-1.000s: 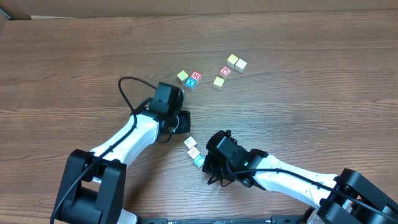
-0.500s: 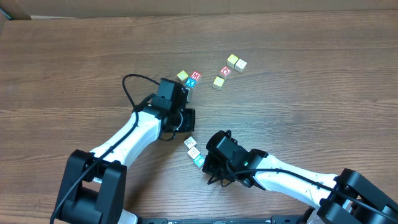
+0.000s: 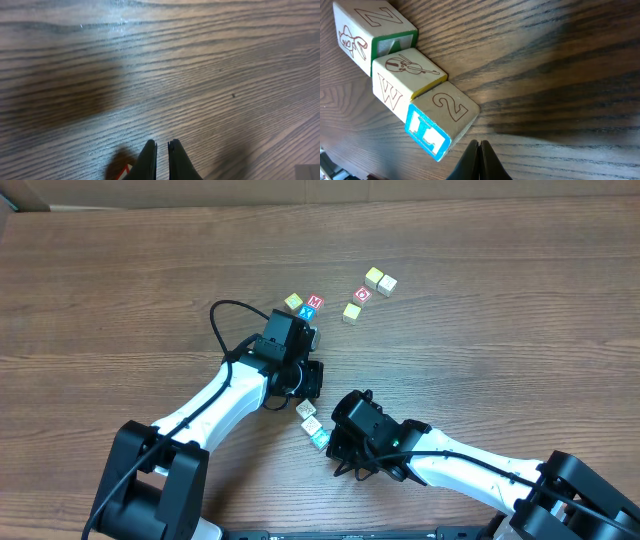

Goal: Flip 5 blocks

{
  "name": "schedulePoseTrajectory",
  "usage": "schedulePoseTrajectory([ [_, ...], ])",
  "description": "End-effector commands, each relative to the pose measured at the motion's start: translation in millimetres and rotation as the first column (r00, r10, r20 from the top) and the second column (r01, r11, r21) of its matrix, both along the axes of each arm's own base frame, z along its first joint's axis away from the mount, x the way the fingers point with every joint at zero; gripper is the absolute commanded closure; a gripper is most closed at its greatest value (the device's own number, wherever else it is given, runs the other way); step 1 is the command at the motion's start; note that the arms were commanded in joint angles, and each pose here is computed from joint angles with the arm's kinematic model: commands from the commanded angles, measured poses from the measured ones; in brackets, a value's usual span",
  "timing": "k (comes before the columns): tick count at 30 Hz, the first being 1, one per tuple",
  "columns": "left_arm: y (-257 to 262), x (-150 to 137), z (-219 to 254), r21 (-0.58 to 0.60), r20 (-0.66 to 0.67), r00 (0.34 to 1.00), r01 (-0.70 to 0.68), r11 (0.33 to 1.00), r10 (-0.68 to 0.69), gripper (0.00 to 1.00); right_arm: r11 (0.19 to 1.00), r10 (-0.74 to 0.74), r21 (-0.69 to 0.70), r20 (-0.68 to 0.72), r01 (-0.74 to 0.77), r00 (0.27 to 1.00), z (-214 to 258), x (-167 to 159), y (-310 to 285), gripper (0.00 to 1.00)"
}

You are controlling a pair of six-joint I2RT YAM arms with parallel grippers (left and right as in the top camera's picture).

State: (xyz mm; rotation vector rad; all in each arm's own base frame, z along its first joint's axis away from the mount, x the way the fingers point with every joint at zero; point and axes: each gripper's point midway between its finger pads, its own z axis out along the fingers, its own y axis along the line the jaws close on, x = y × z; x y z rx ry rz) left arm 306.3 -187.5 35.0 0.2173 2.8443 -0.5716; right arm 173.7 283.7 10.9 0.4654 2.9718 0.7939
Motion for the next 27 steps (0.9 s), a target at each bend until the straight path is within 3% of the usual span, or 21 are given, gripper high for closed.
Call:
schedulePoseTrajectory([
  [1, -1.9, -2.8, -11.3, 0.021, -0.028, 0.999, 0.025, 0.999, -0.025, 0.96, 1.0, -0.001, 0.008, 0.016, 0.001, 1.0, 4.7, 4.5, 5.4, 0.96],
  [9, -4.6, -13.9, -35.5, 0.048, -0.099, 0.994, 0.047, 0.998, -0.043, 0.96, 1.0, -0.001, 0.005, 0.014, 0.001, 1.0, 4.3, 3.9, 4.7, 0.96],
  [27, -1.7, -13.7, -36.8, 0.06, -0.099, 0.994, 0.045, 0.997, -0.039, 0.96, 1.0, -0.001, 0.005, 0.014, 0.001, 1.0, 4.3, 3.9, 4.7, 0.96],
])
